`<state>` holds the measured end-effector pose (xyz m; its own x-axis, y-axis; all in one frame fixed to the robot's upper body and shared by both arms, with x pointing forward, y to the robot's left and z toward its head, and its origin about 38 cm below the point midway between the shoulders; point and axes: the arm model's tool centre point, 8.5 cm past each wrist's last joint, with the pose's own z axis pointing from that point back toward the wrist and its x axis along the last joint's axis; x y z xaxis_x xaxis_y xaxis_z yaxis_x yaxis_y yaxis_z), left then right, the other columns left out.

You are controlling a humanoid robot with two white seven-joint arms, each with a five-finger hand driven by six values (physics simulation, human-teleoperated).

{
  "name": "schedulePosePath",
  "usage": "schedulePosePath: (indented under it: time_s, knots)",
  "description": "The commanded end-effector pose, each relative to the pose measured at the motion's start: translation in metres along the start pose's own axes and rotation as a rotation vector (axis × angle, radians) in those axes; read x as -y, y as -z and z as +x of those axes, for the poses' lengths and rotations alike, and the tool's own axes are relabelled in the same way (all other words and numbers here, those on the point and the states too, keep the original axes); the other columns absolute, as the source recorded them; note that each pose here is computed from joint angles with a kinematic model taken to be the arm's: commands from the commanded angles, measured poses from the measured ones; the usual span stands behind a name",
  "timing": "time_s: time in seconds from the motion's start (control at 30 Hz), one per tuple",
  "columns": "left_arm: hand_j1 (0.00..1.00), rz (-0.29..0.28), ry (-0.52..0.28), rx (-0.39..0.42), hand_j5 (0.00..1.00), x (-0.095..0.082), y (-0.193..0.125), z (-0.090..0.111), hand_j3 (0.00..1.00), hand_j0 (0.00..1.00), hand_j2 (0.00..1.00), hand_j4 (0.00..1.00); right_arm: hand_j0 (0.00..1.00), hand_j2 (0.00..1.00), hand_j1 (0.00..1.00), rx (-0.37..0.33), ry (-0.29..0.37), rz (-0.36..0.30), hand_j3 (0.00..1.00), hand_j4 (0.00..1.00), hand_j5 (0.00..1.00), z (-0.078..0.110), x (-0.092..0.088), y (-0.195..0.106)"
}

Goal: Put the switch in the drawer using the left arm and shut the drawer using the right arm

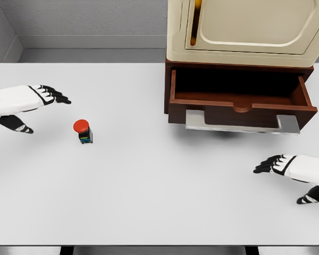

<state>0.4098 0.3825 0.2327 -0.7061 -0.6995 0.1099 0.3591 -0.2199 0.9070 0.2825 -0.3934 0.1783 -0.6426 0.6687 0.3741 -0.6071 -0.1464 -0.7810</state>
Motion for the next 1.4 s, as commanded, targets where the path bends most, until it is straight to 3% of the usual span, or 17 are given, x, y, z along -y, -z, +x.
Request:
schedulePosePath:
  time_s: [0.0,0.1,0.17,0.3,0.4,0.5,0.8,1.03,1.23,1.37]
  knots:
    - [1.0,-0.001,-0.005,0.001,1.0,0.001,0.0,0.0,1.0,1.0,1.0,1.0,1.0,1.0,1.0,0.003,0.007,-0.003,1.0,1.0,1.0,0.0,0.0,0.001]
    - [1.0,-0.014,-0.004,0.001,1.0,0.001,0.0,0.0,1.0,1.0,1.0,1.0,1.0,1.0,1.0,0.003,0.001,-0.01,1.0,1.0,1.0,0.0,0.003,0.001]
    - [1.0,-0.064,-0.011,0.04,1.0,0.007,0.017,0.008,1.0,1.0,1.0,1.0,1.0,1.0,1.0,0.003,0.0,-0.011,1.0,1.0,1.0,0.0,0.004,0.001]
    - [1.0,-0.097,-0.016,0.087,1.0,0.013,0.035,0.019,1.0,1.0,1.0,1.0,0.57,0.57,0.57,0.007,0.009,-0.038,0.57,0.57,0.57,0.0,0.005,0.001]
    - [1.0,-0.115,-0.013,0.1,1.0,0.015,0.042,0.022,1.0,1.0,1.0,1.0,0.46,0.46,0.46,0.018,0.028,-0.122,0.46,0.46,0.46,0.001,0.021,-0.008]
    - [1.0,-0.1,-0.024,0.085,1.0,0.014,0.062,0.014,1.0,1.0,1.0,1.0,0.45,0.45,0.45,0.018,0.039,-0.166,0.45,0.45,0.45,0.001,0.023,-0.01]
    - [1.0,-0.125,0.005,0.12,1.0,0.019,0.083,0.027,1.0,1.0,1.0,1.0,0.51,0.51,0.51,-0.001,0.083,-0.265,0.51,0.51,0.51,-0.001,0.014,-0.017]
    - [0.74,-0.141,0.013,0.121,0.74,0.02,0.083,0.028,0.74,0.74,0.74,0.74,0.53,0.53,0.53,-0.004,0.095,-0.276,0.53,0.53,0.53,-0.001,0.01,-0.018]
    - [0.73,-0.151,0.018,0.127,0.73,0.02,0.084,0.03,0.73,0.73,0.73,0.73,0.51,0.51,0.51,-0.001,0.104,-0.314,0.51,0.51,0.51,-0.002,0.017,-0.025]
    - [0.66,-0.155,0.018,0.128,0.66,0.021,0.084,0.03,0.66,0.66,0.66,0.66,0.51,0.51,0.51,0.009,0.115,-0.327,0.51,0.51,0.51,-0.001,0.019,-0.026]
